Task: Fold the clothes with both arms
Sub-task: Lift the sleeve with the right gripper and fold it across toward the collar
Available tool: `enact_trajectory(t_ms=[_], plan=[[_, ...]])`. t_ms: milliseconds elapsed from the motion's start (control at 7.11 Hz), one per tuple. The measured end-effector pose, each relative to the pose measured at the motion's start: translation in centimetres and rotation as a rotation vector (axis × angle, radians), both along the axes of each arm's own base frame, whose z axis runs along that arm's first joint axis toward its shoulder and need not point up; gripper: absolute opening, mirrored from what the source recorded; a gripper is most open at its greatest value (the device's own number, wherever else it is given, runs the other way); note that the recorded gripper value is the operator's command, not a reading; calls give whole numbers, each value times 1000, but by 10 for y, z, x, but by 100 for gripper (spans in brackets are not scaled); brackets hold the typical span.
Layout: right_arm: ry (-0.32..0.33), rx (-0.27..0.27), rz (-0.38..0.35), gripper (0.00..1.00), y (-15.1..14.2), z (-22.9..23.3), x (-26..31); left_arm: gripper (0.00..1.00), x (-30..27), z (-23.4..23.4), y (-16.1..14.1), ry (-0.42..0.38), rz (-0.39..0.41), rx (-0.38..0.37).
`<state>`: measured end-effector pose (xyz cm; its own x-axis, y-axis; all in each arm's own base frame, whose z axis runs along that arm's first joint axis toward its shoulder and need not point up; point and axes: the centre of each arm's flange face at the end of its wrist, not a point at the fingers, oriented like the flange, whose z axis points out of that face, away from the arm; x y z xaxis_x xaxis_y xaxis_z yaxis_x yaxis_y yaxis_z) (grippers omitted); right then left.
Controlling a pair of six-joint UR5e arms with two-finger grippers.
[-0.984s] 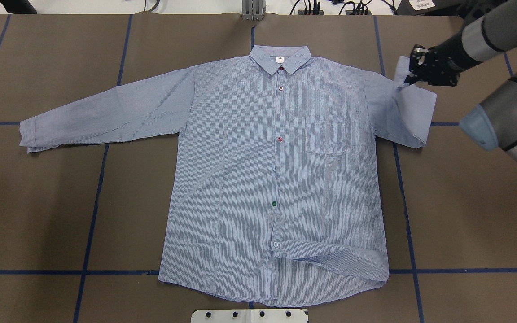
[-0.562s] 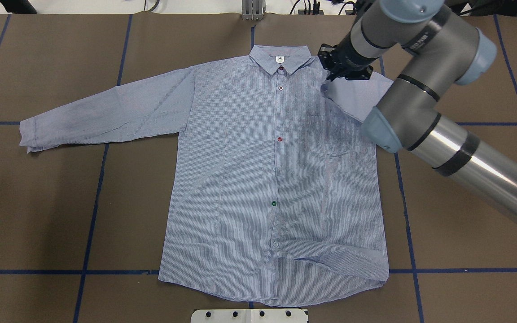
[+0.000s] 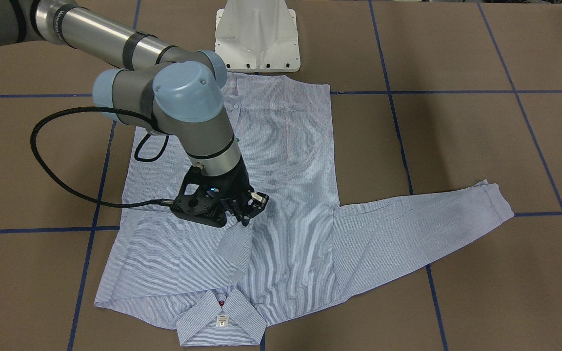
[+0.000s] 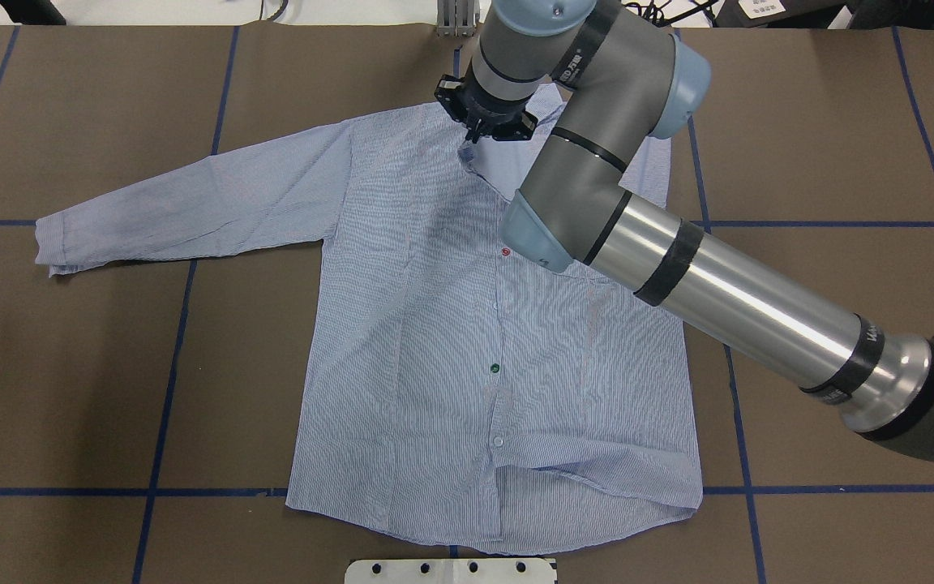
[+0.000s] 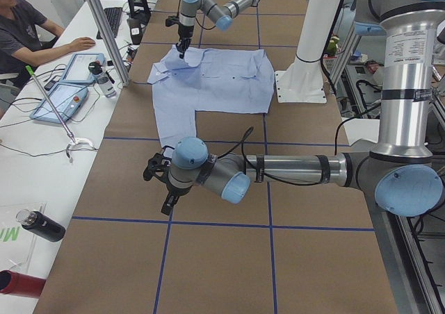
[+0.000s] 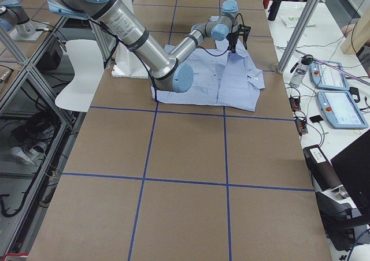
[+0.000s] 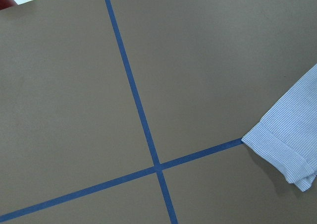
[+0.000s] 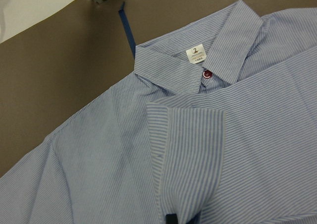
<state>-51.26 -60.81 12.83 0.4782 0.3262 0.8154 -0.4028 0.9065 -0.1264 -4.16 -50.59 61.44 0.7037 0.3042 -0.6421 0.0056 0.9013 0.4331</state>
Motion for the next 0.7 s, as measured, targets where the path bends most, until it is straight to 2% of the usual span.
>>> enact_trajectory(t_ms=[141,281,422,703], plan=[[2,9,0,0,1,-10,-12,99,0,0,0,0,0,1],[4,11,0,86,0,-15,-18,99,0,-1,0,0,0,1],[7,11,-1,100,-1,-18,-23,99,0,-1,0,0,0,1],[5,26,2,100,2,-24,-30,99,0,-2,0,1,2,6]])
